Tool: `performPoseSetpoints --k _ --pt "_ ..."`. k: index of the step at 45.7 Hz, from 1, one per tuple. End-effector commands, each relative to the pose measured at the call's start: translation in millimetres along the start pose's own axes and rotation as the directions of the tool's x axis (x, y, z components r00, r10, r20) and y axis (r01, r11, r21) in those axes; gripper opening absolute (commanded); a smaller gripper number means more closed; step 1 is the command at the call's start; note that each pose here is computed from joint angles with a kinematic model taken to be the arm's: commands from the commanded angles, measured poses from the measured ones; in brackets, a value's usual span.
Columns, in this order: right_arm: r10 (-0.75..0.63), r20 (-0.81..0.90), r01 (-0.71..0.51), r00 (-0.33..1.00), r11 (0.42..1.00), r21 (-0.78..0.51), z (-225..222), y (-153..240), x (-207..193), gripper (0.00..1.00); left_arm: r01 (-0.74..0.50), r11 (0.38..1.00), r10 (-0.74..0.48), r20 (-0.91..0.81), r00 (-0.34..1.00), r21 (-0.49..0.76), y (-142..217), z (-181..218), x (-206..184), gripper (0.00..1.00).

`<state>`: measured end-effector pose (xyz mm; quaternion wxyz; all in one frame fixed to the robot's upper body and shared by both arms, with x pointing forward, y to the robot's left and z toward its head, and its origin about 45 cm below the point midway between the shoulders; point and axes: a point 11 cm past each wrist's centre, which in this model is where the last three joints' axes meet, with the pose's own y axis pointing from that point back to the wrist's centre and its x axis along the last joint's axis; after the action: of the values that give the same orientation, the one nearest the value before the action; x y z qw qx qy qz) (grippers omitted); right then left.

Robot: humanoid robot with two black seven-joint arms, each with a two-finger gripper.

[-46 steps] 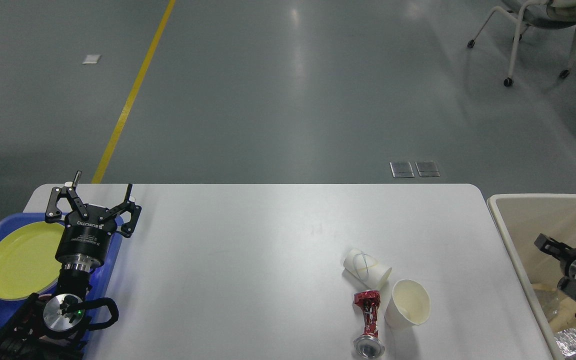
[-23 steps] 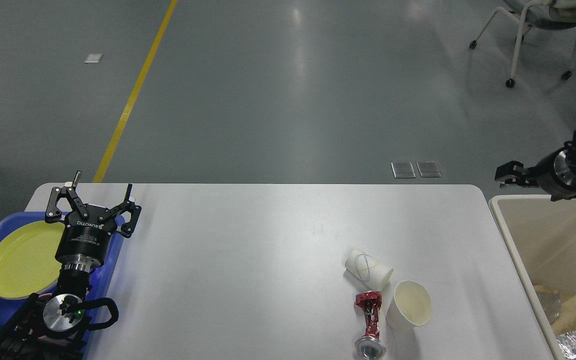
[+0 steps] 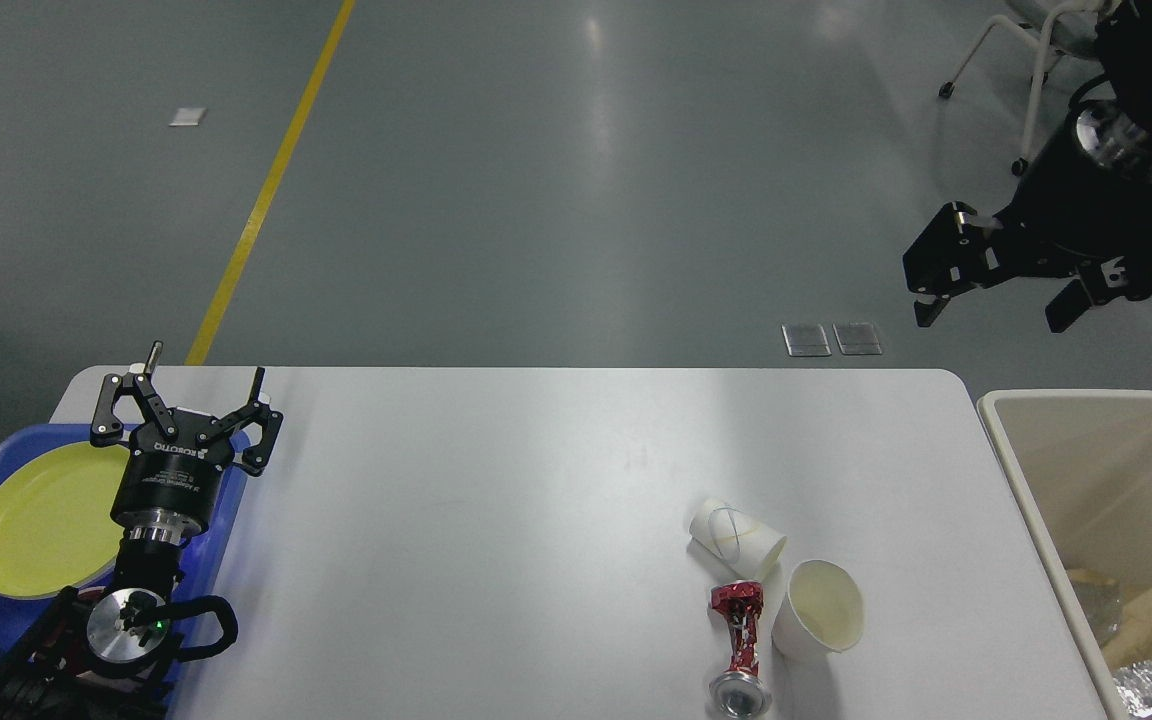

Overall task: Tidy desktop
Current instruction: 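Move the right gripper down to the upright white paper cup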

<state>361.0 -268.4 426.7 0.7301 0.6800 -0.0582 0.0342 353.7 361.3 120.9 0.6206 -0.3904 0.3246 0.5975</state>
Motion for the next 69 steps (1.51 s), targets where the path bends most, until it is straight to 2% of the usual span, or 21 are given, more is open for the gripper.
performPoseSetpoints --k 1,6,25,34,38,41,59,69 --pt "-0.011 -0.036 0.013 0.999 0.999 0.042 -24 24 -29 1.0 -0.001 1.0 0.001 0.001 1.0 0.0 0 0 0 0.96" --pt "0.008 -0.029 -0.005 1.0 0.996 0.089 -33 38 -38 1.0 -0.001 1.0 0.001 0.001 1.0 0.001 0 0 0 0.96" --pt "-0.071 -0.023 0.073 0.997 0.994 0.087 -33 12 -42 1.0 0.001 1.0 -0.001 0.001 1.0 0.001 0 0 0 0.96" --pt "-0.203 -0.028 0.204 0.979 0.975 0.083 -34 -33 -53 1.0 -0.001 1.0 0.001 0.001 1.0 0.001 0 0 0 0.96" --pt "-0.213 -0.018 0.214 0.977 0.973 0.085 -33 -55 -55 1.0 -0.001 1.0 0.001 0.001 1.0 0.001 0 0 0 0.97" --pt "-0.21 -0.013 0.21 0.978 0.973 0.092 -34 -72 -56 0.98 0.001 1.0 -0.001 0.001 1.0 0.001 0 0 0 0.96" --pt "-0.218 0.067 0.212 0.974 0.973 0.095 -22 -186 -87 0.99 0.001 1.0 -0.001 0.001 1.0 0.001 0 0 0 0.96" --pt "-0.145 0.091 0.141 0.985 0.989 0.051 -19 -248 -111 0.99 -0.001 1.0 0.001 0.001 1.0 0.001 0 0 0 0.97"
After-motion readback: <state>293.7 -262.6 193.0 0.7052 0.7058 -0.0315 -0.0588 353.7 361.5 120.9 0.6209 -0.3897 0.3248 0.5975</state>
